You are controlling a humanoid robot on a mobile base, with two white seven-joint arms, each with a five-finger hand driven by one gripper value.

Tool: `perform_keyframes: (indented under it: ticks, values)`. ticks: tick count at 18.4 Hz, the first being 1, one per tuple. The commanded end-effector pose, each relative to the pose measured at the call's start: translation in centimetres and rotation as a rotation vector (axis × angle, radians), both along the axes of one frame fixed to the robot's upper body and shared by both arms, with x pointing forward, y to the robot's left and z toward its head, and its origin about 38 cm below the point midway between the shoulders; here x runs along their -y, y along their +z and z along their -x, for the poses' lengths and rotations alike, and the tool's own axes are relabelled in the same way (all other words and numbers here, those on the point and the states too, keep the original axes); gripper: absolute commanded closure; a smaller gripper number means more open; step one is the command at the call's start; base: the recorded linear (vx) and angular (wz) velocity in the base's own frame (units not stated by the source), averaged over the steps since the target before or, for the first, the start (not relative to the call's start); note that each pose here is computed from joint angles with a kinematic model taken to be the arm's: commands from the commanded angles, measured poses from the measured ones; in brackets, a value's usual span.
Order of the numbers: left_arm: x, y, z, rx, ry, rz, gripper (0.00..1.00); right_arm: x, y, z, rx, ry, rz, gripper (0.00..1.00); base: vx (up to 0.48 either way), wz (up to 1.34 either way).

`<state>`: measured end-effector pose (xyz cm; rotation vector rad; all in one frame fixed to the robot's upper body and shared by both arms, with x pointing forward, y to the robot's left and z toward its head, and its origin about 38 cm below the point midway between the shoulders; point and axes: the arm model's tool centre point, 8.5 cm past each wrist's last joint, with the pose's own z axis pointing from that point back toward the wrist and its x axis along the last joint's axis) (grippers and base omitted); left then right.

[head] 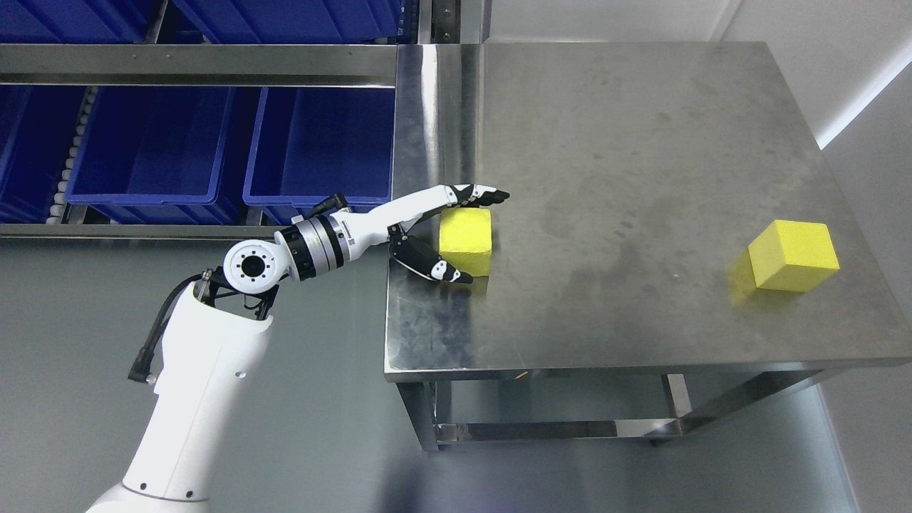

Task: Move yellow foam block to right shelf middle
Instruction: 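Close the left hand around the yellow foam cube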

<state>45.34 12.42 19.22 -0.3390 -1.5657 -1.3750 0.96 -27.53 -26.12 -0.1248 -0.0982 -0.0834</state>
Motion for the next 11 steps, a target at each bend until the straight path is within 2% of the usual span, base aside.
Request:
perform_keyframes:
  ticks: [1,4,6,8,11]
  values:
    - [0.7,-2.1,-0.7,-0.057,-0.008,-0.023,0.37,1.2,0.1,-0.5,0.015,0.005,0.019,0.0,0.0,0.0]
    - [0.5,-0.8,-0.9,0.006,0.001,0.066,0.57,1.2,0.1,-0.5,0.015,0.003,0.019,0.0,0.0,0.0]
    - [0.9,0.3,-1.1,0.03,0.013,0.128,0.58,1.2,0.1,-0.5,0.014,0.006,0.019,0.0,0.0,0.0]
    - [-1.6,2.3,-1.6,0.073,0.074,0.206,0.58,1.2,0.1,-0.5,0.015,0.005,0.019,0.0,0.0,0.0]
    - [-4.1,7.0,-1.5,0.125,0.108,0.54,0.58,1.2,0.1,-0.5,0.015,0.005,0.019,0.0,0.0,0.0]
